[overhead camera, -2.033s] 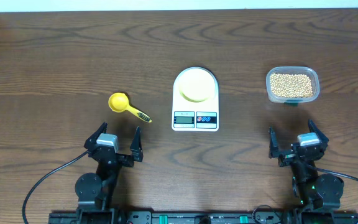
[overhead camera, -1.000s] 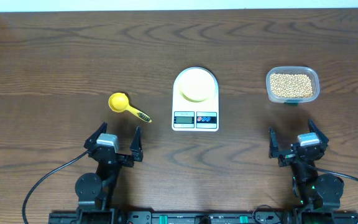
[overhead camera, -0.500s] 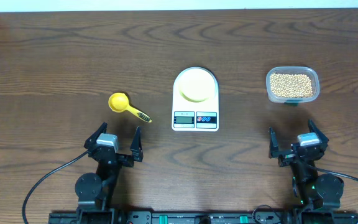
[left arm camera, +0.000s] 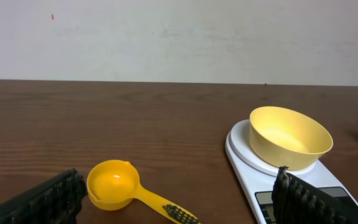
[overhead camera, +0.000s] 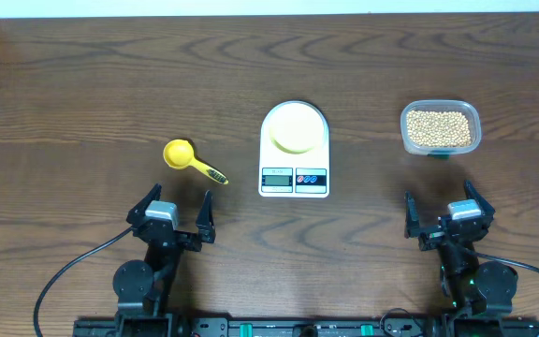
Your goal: Scoop item into bowl and weigh 50g on scale
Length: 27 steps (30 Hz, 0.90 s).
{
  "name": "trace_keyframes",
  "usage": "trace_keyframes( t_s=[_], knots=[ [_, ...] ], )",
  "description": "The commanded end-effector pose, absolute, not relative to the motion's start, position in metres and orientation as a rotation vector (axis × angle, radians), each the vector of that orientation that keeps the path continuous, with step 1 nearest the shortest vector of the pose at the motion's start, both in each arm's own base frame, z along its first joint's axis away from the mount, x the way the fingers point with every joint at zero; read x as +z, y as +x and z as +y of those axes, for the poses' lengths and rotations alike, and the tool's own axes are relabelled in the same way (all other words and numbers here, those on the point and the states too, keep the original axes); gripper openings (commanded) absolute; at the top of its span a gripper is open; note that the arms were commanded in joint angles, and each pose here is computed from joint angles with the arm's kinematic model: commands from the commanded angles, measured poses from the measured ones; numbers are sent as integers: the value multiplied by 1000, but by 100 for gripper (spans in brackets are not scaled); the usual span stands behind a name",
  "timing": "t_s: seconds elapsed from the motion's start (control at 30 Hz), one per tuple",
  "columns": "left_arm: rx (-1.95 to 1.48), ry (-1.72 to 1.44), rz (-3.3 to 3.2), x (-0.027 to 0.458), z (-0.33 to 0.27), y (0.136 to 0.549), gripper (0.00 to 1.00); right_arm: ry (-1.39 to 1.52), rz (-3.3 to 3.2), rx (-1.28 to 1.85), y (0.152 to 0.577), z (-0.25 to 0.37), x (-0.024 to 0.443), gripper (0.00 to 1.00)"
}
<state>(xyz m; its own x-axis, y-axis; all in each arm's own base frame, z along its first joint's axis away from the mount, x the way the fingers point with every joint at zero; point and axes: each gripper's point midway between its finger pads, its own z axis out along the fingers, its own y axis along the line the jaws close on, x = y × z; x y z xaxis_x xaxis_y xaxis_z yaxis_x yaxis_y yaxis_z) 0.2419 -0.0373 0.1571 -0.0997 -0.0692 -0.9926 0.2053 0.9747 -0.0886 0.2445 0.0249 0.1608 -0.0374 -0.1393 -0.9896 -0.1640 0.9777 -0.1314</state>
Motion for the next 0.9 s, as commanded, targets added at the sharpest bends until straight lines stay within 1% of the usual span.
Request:
trace_keyframes(
  t_s=[0.0, 0.1, 0.3, 0.87],
  knots=[
    [-263, 101, 1702, 143, -41, 240, 98, -252, 1614, 20, 244, 27, 160, 99],
    [-267, 97, 1702, 143, -41, 240, 98, -252, 1614, 20, 244, 27, 160, 99],
    [-363, -9, 1711, 143, -41, 240, 98, -252, 1614, 20, 244, 27, 160, 99],
    [-353, -17, 1710, 143, -39, 240, 98, -252, 1614, 20, 244, 27, 160, 99]
  ],
)
